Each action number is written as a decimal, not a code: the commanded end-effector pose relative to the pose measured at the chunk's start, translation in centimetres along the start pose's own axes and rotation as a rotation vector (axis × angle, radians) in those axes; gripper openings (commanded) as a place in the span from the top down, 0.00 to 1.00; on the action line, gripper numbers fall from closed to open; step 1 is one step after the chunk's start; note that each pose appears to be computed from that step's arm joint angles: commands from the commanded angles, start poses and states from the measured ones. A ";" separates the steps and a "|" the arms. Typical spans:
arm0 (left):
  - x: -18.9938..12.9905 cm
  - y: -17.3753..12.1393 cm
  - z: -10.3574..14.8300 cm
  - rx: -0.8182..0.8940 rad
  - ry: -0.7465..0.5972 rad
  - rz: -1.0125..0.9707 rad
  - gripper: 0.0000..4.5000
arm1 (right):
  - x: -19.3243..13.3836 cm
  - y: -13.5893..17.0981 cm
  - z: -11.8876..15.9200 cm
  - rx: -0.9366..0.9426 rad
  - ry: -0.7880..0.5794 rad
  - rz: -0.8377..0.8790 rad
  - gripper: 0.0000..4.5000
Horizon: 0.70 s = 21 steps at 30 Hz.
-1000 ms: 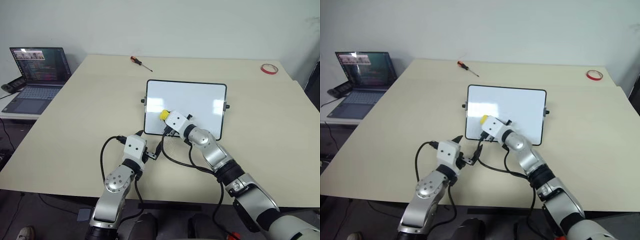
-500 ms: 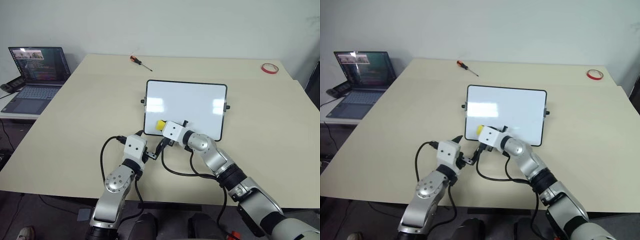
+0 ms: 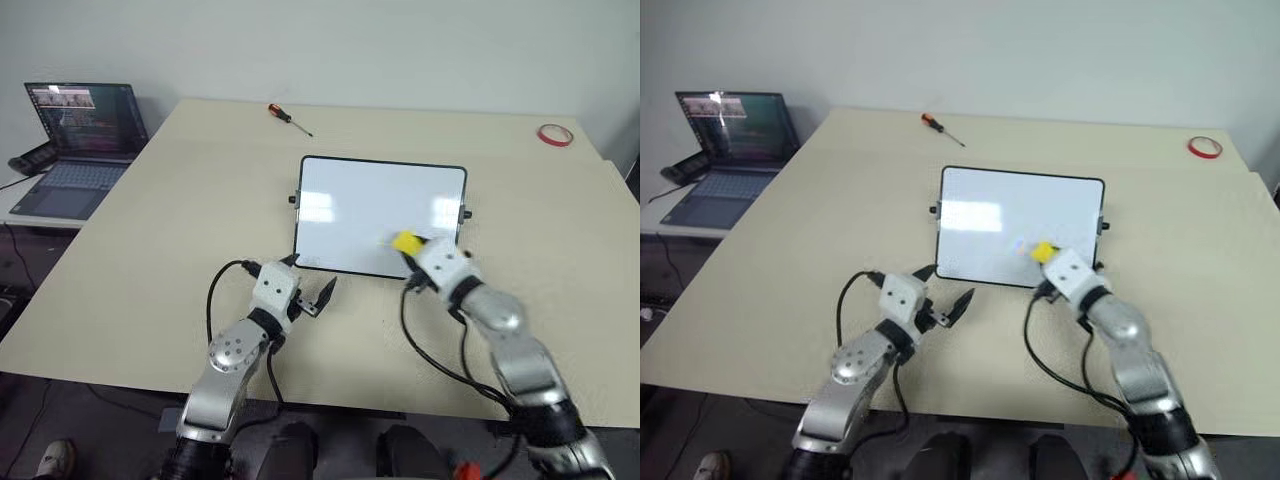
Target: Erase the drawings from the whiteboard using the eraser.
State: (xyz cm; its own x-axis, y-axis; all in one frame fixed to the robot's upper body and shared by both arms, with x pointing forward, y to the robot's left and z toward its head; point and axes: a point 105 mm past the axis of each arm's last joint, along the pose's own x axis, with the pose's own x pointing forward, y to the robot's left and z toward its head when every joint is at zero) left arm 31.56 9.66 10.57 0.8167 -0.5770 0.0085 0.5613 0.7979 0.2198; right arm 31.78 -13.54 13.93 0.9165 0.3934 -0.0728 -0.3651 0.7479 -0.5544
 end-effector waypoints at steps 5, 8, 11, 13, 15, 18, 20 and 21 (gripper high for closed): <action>3.0 -5.7 3.6 0.019 -0.140 -0.537 0.00 | -6.3 -4.3 -1.4 0.121 0.207 -0.276 0.72; 3.6 -7.2 3.9 0.039 -0.157 -0.696 0.00 | -8.5 -5.0 -2.9 0.184 0.303 -0.371 0.72; 4.2 -8.1 3.8 0.070 -0.161 -0.816 0.00 | -9.8 -4.9 -4.6 0.287 0.389 -0.428 0.72; 4.7 -8.5 3.8 0.084 -0.168 -0.867 0.00 | -10.4 -4.6 -5.7 0.349 0.438 -0.450 0.72; 5.1 -8.9 3.7 0.100 -0.169 -0.914 0.00 | -10.8 -4.4 -6.5 0.426 0.467 -0.472 0.72; 5.8 -10.1 3.3 0.147 -0.153 -1.013 0.00 | -11.1 -4.0 -8.3 0.571 0.510 -0.516 0.72; 6.3 -10.7 3.2 0.169 -0.147 -1.049 0.00 | -11.0 -4.2 -9.2 0.610 0.522 -0.532 0.72; 6.4 -10.9 3.2 0.175 -0.150 -1.057 0.00 | -10.9 -4.3 -9.3 0.608 0.521 -0.532 0.72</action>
State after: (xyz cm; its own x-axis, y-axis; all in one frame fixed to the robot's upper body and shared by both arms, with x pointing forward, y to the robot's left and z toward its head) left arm 30.54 -2.78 10.94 -0.0666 -0.9868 -0.1473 0.9527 -0.1067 0.2846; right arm 24.71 -25.39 8.59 0.8801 -0.2349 -0.4126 0.2108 0.9720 -0.1036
